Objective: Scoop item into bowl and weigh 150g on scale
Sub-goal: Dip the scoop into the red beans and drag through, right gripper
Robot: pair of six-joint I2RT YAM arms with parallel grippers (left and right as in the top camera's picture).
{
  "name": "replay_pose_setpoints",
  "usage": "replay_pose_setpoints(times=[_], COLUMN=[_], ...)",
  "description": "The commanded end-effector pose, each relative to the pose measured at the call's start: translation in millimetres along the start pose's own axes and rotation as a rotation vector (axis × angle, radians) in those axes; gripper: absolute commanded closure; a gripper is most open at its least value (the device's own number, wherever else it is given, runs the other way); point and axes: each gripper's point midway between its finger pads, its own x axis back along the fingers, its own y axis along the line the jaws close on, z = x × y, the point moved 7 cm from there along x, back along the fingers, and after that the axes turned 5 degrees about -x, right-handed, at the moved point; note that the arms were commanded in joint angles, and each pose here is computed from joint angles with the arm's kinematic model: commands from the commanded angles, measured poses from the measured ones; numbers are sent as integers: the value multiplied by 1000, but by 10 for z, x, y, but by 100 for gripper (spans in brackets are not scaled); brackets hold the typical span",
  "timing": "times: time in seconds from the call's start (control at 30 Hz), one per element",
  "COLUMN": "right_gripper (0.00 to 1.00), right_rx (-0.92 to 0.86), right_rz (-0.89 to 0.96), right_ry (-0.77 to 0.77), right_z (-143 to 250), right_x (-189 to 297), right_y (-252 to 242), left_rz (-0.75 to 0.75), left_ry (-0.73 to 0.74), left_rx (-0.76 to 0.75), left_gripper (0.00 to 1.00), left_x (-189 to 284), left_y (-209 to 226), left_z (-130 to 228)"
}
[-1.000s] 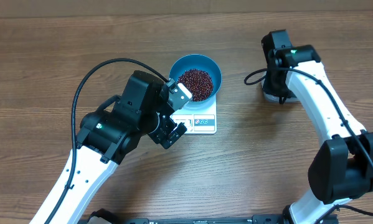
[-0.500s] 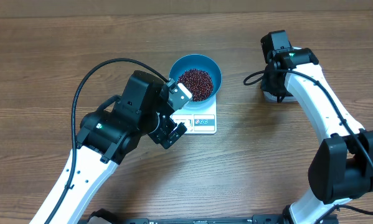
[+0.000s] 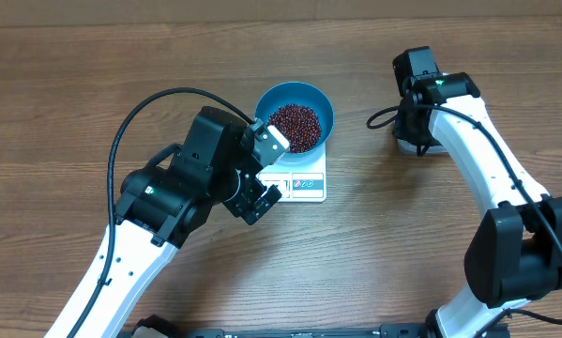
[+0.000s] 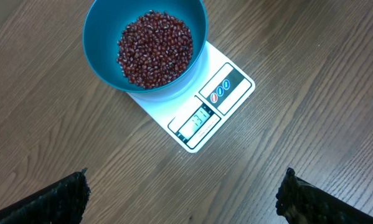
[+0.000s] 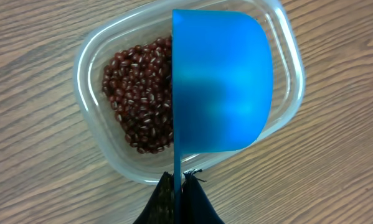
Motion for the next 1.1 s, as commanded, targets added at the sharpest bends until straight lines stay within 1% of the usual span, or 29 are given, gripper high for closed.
replay_pose_setpoints(times=[0.0,0.27,0.57,0.87,1.07], right_gripper=[96,96,96,96,96], right_rx=[-37,-20,-23,-33,-75], right_rz=[-36,-47,-54,-212,-217], right_ry=[3,79,74,147,145], right_z=[1,79,64,115,68], right_x=[47,-141,-171,-142,-158], right_y=[-1,101,128,299,263], left_rz=[-19,-19,-18,-19,-19], left_ry=[-25,-25,-24,-25,-25], left_rx=[-15,-15,-15,-15,-15], left_gripper=[1,0,0,0,0], left_x=[64,64,64,64,64], left_y=[43,43,42,43,43], left_z=[-54,-54,-53,-54,-54])
